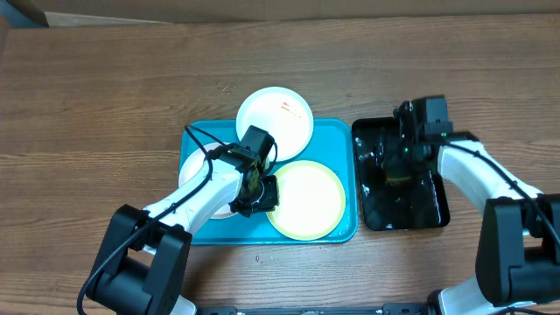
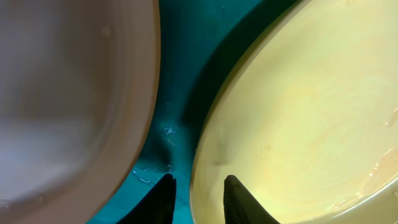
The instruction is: Clean dirty plates on tray and stack at the side
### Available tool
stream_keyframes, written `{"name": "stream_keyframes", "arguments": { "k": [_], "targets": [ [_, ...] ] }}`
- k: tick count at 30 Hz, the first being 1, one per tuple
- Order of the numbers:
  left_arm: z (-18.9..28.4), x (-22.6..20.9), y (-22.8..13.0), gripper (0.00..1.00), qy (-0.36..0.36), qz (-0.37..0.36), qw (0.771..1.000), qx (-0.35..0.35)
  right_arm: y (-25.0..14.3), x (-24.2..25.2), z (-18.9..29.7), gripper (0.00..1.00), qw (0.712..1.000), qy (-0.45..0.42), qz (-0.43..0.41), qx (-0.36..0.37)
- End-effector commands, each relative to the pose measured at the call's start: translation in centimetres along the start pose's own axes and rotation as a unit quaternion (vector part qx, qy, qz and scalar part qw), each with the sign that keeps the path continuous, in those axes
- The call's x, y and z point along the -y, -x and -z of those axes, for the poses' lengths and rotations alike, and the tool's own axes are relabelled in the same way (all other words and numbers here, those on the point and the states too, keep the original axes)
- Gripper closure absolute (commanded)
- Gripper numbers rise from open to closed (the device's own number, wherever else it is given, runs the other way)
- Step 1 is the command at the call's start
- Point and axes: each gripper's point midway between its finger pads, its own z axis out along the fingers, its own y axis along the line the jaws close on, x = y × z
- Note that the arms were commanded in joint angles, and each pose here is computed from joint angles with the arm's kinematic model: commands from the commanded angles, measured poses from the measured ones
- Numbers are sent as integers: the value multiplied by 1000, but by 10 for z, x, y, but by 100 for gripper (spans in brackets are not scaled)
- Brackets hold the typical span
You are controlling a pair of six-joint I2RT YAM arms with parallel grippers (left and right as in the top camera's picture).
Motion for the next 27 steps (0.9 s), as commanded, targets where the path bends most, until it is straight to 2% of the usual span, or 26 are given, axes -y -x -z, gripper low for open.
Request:
{"name": "stream_keyframes", "arguments": {
  "k": [1,4,11,12,14,17,27],
  "targets": [
    [-2,1,1,73,-1,-5,1000,-4,46,-13,29,19,999,20,1,48],
    [-3,-2,2,74,6,-5,1000,-1,56,-11,43,19,999,17,-7,44],
    [-8,-2,3,79,6,-4,1000,-4,63,24,66,16,996,-2,-83,34],
    [-9,-2,2,80,6,-4,1000,-5,63,30,68,15,995,-5,-92,33],
    [-9,-1,2,90,3,-5,1000,-7,61,44,72,14,993,-12,-109,30],
    [-4,0,-1,96,-3,-12,1000,-19,54,63,75,13,990,-22,-134,21],
    [40,4,22,96,-2,-42,999,-18,44,107,85,8,981,-43,-190,21]
  ]
}}
